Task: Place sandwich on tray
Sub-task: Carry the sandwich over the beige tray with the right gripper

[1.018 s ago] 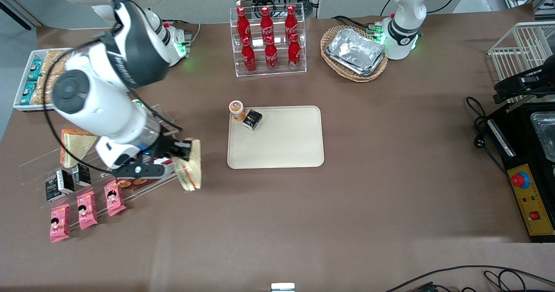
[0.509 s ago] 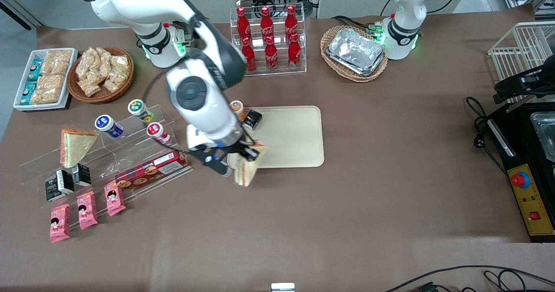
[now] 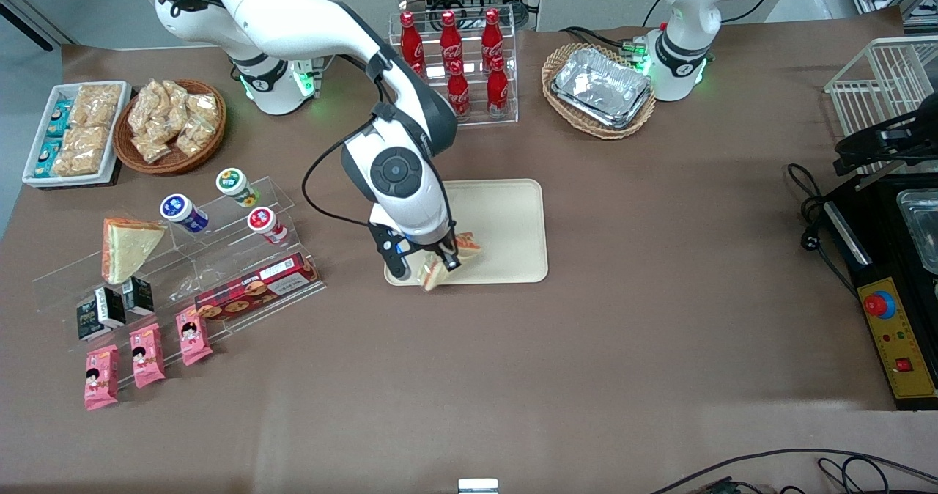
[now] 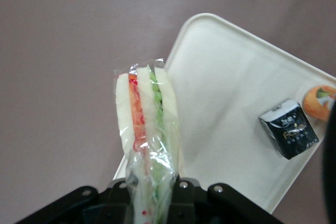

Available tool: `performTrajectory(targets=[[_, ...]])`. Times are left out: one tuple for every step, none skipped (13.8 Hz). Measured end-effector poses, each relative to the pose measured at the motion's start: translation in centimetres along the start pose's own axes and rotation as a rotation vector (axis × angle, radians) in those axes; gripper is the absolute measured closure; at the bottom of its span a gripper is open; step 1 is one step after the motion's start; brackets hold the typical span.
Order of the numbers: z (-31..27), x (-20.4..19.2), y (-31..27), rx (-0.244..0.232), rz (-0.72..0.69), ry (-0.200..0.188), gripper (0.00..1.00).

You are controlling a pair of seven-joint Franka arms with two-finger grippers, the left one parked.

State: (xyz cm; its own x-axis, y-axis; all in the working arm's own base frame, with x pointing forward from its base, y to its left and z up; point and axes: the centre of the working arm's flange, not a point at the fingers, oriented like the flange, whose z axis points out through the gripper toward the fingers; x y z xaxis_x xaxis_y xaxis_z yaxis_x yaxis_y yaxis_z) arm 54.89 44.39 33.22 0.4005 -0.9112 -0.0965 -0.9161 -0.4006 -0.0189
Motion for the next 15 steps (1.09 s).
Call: performTrajectory(targets=[[0.8,0.3,0.4,-0.016,0.065,0.006,0.79],[1.3,0.5,0.6,-0.027,0.122,0.010,0.79],[1.6,0.5,0.8,-0.033,0.177,0.013,0.79],[1.7,0.5,0.9,-0.035,0.227,0.015,0.79],[1.9,0.2,1.0,-0.031,0.274,0.014,0.79],[2.2,-0.3,1.1,-0.023,0.317,0.013,0.79],[2.8,-0.9,1.2,-0.012,0.362,0.011,0.79],[3.7,-1.9,1.3,0.000,0.396,0.009,0.79],[5.0,-3.0,1.6,0.008,0.417,0.008,0.79],[6.2,-4.3,1.9,0.017,0.430,0.006,0.79],[7.2,-5.4,2.3,0.020,0.436,0.006,0.79],[8.1,-6.4,2.8,0.017,0.435,0.010,0.79],[8.8,-7.1,3.2,0.012,0.434,0.014,0.79],[9.2,-7.5,3.4,0.008,0.436,0.018,0.79],[9.6,-7.5,3.5,0.004,0.443,0.022,0.79]])
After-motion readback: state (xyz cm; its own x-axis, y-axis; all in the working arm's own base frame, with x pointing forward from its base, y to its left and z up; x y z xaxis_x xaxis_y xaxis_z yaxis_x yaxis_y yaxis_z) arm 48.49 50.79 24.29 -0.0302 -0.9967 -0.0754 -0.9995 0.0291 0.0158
